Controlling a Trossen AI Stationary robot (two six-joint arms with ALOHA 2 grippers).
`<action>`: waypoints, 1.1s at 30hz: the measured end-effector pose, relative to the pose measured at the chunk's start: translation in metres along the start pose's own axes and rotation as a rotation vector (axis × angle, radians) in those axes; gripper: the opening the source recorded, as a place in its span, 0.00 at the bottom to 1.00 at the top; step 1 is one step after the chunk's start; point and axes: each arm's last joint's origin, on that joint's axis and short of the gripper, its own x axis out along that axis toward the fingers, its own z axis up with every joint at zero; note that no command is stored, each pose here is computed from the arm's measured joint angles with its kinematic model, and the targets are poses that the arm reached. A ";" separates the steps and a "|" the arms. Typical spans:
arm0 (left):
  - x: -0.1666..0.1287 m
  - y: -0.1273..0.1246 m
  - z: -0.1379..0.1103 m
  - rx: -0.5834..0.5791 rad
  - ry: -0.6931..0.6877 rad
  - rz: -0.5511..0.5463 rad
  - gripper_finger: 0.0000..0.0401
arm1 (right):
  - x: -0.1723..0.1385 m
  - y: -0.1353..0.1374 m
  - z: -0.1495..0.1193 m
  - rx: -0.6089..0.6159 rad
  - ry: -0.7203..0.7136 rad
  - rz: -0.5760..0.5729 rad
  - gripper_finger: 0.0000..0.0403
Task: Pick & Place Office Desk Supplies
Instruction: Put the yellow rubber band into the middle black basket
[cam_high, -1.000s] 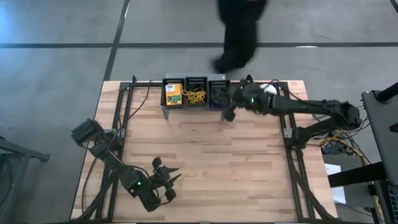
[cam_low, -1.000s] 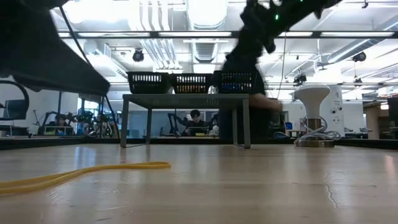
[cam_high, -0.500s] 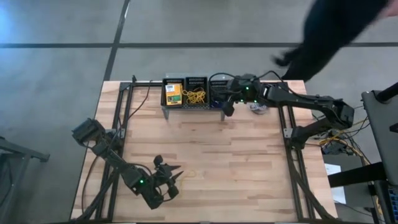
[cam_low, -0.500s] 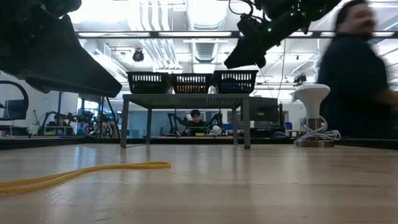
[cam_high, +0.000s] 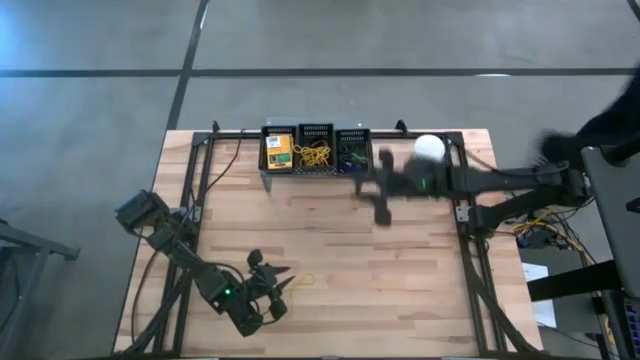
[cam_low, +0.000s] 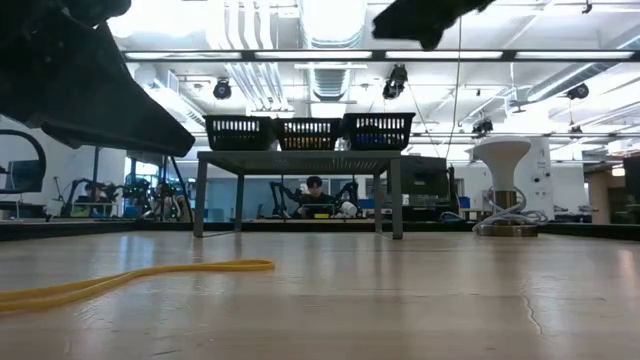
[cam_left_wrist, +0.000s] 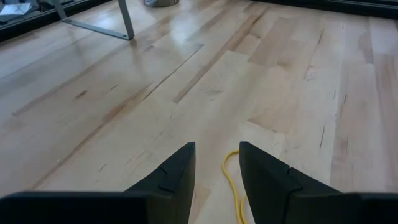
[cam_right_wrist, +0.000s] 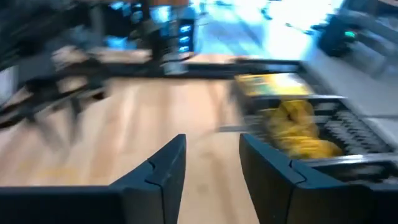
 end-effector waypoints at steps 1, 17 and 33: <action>0.000 0.000 0.000 0.005 0.003 -0.004 0.32 | -0.001 0.015 -0.005 -0.026 0.009 0.023 0.35; 0.003 -0.009 -0.002 0.171 0.224 -0.248 0.32 | 0.016 0.176 -0.148 -0.149 0.069 0.230 0.31; 0.025 0.006 -0.007 0.074 0.285 -0.187 0.32 | 0.043 0.194 -0.152 -0.261 0.134 0.195 0.29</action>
